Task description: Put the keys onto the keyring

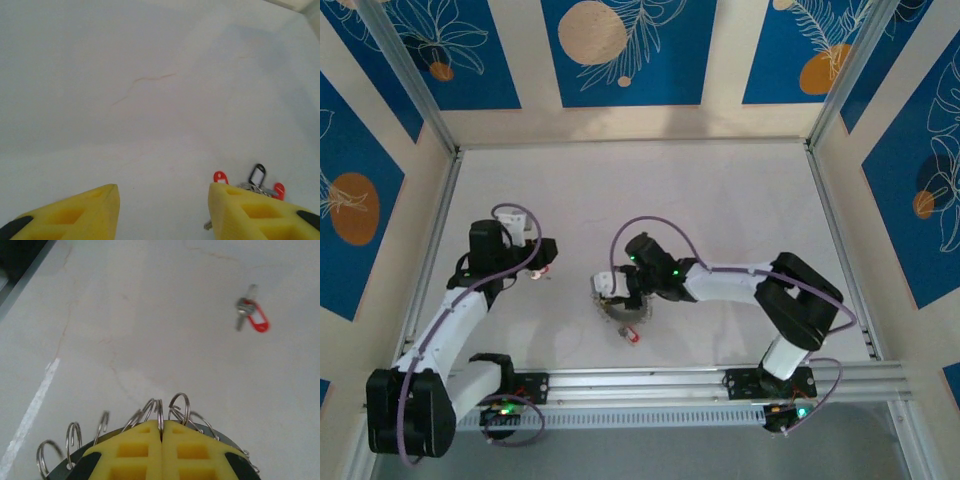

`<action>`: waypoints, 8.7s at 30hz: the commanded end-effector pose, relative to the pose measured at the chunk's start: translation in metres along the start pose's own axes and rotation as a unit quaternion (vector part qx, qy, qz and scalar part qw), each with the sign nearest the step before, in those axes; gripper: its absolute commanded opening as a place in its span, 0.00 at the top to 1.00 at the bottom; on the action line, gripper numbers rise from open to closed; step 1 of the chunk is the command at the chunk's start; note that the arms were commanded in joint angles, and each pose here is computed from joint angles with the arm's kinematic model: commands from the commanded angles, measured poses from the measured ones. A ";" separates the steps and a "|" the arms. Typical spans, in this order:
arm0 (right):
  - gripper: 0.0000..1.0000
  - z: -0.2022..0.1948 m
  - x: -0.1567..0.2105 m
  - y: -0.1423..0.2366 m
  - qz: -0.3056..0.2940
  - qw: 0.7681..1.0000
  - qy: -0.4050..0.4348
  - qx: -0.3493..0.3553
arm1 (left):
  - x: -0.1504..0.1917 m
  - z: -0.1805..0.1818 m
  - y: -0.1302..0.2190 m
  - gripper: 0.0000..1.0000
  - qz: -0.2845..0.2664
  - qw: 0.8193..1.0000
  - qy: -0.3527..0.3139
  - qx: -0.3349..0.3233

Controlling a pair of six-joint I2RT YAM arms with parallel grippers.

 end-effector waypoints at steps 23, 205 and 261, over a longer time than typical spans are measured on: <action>1.00 -0.019 -0.009 0.127 -0.052 0.988 -0.127 0.070 | -0.020 -0.147 -0.029 0.59 -0.033 0.831 -0.462 0.308; 1.00 -0.032 -0.016 0.128 0.052 0.993 -0.038 0.100 | 0.034 -0.165 -0.051 0.62 -0.154 0.805 -0.434 0.375; 1.00 -0.035 -0.020 0.122 0.038 0.994 -0.040 0.090 | 0.033 -0.140 -0.075 0.51 -0.135 0.880 -0.373 0.262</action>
Point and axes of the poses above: each hand's point on the last joint's axis, 136 mm out from that joint toward the fingers, its own y axis back along the fingers, its own z axis along the line the jaws close on, x = y × z, the point moved 10 cm from there along y, back along the fingers, and after that the axes turned 11 degrees about -y, right-handed, at the moved point
